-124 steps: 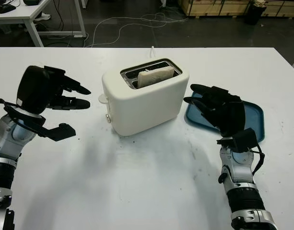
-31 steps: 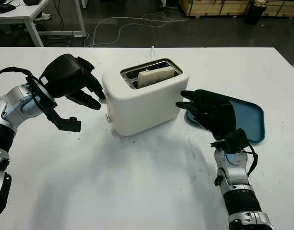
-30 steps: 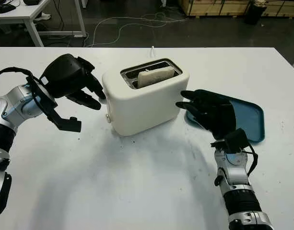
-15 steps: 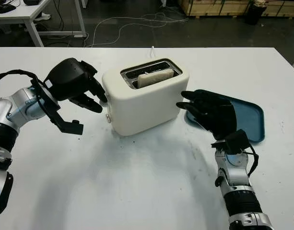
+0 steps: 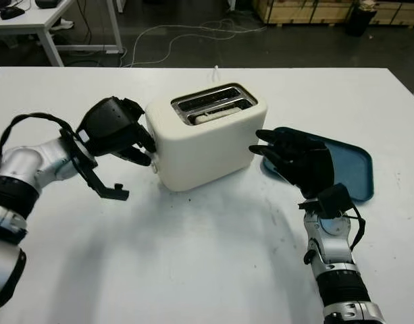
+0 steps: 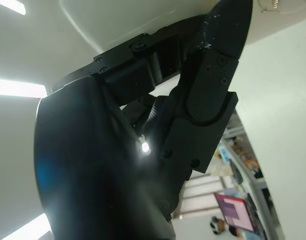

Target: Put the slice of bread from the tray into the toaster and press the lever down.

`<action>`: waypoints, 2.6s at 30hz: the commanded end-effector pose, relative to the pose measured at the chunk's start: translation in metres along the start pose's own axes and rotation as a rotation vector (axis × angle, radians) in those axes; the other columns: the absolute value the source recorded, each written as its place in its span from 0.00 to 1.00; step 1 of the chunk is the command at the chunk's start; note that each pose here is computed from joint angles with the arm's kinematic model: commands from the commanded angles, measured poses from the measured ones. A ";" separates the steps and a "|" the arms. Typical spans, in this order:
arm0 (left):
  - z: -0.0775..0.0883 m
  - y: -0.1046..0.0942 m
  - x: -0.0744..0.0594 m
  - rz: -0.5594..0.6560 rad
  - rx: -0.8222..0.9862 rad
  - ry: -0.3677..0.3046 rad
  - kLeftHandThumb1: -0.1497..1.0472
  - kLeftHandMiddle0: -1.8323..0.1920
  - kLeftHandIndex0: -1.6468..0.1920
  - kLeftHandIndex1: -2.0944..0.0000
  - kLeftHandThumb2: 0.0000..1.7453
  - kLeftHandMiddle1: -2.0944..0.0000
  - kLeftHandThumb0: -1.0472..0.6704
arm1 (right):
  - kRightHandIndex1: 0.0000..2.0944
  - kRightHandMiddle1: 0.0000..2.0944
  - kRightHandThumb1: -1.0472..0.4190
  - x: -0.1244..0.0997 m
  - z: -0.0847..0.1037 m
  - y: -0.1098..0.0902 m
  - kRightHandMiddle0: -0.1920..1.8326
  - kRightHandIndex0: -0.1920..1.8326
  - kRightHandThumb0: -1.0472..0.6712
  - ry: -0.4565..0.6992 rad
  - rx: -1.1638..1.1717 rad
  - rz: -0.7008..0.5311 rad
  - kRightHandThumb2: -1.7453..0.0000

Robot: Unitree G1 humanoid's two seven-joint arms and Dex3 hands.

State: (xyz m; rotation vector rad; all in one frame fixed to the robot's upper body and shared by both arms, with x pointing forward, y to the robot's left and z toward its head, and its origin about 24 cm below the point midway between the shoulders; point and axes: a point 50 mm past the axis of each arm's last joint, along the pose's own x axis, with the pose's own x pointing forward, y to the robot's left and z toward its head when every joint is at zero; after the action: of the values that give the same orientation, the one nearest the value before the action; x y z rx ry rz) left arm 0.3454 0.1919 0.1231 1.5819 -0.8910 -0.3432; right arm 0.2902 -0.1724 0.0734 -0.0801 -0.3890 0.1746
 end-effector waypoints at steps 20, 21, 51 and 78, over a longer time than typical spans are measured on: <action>0.055 -0.073 -0.024 -0.258 -0.205 0.041 0.71 0.42 0.13 1.00 0.00 0.31 0.17 | 0.04 0.00 0.09 -0.003 -0.003 -0.001 0.65 0.66 0.31 0.019 0.002 0.005 0.97; 0.054 -0.073 -0.024 -0.258 -0.200 0.039 0.71 0.41 0.13 1.00 0.00 0.31 0.17 | 0.04 0.00 0.09 -0.003 -0.003 -0.001 0.65 0.66 0.31 0.018 0.003 0.006 0.97; 0.008 0.001 -0.013 0.164 -0.340 0.209 0.71 0.33 0.10 1.00 0.00 0.28 0.14 | 0.04 0.00 0.09 -0.003 -0.004 0.001 0.65 0.67 0.32 0.024 0.015 0.016 0.97; -0.014 0.062 -0.042 0.446 -0.432 0.469 0.70 0.33 0.09 1.00 0.00 0.34 0.11 | 0.04 0.00 0.09 0.009 0.009 -0.030 0.62 0.67 0.33 -0.015 -0.073 -0.033 0.97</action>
State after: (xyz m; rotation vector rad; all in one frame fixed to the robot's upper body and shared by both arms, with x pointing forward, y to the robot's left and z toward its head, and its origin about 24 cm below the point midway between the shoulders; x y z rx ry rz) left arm 0.3086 0.2288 0.1739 0.9958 -0.7446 0.1386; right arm 0.2933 -0.1865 0.0762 -0.1102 -0.3828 0.1659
